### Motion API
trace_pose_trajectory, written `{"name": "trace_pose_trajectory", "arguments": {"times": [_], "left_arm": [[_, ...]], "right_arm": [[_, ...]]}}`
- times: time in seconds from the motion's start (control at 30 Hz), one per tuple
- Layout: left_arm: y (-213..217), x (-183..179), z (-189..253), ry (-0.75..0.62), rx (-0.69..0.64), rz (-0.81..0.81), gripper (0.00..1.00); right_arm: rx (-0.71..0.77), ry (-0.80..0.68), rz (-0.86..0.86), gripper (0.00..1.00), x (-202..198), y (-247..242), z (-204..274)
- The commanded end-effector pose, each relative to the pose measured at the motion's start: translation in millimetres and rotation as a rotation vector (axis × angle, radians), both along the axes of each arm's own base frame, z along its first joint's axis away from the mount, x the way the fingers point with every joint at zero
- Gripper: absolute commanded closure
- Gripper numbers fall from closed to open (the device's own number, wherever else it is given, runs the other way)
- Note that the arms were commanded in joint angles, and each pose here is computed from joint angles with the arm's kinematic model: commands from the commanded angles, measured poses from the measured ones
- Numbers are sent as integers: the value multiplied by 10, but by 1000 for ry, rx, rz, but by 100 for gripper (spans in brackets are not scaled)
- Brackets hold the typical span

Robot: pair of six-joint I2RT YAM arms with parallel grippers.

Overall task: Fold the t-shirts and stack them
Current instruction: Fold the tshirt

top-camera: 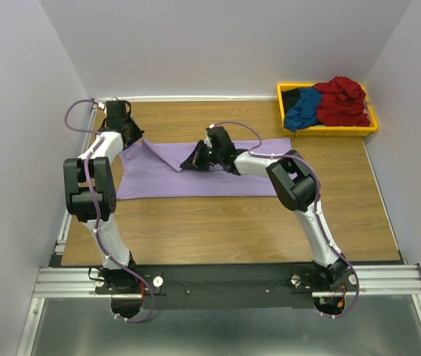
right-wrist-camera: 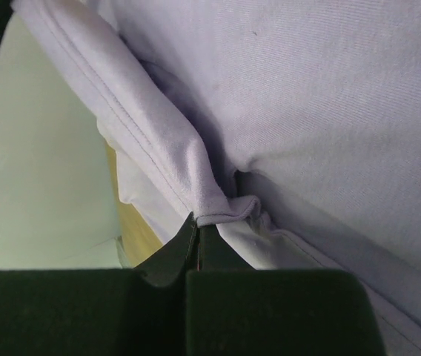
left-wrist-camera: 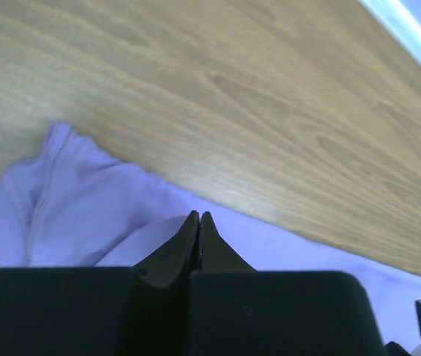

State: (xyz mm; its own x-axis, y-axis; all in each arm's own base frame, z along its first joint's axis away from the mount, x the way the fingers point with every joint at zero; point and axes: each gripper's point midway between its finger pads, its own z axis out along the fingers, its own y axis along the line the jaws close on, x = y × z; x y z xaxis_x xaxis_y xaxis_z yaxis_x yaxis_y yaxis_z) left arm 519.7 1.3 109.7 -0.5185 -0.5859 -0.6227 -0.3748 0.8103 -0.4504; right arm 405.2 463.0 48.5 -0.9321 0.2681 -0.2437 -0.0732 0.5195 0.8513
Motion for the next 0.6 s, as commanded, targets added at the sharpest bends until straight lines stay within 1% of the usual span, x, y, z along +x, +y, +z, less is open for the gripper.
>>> {"name": "trace_pose_trajectory", "arguments": {"times": [0.0,0.2,0.47,0.57], "left_arm": [[174,-154,-17,20,19,59,99],[381,-290,43,11,41,118,99],[369,-361,177,-20,40,99,99],[360,-447,117,-8,36,103,99]], "right_arm": [[-16,-8,59,99,-92,-39,41],[-8,15,104,99,-150,-12,-25],[0,9,125,99,-150,19,-1],[-4,5,130,99,-160,12,4]]}}
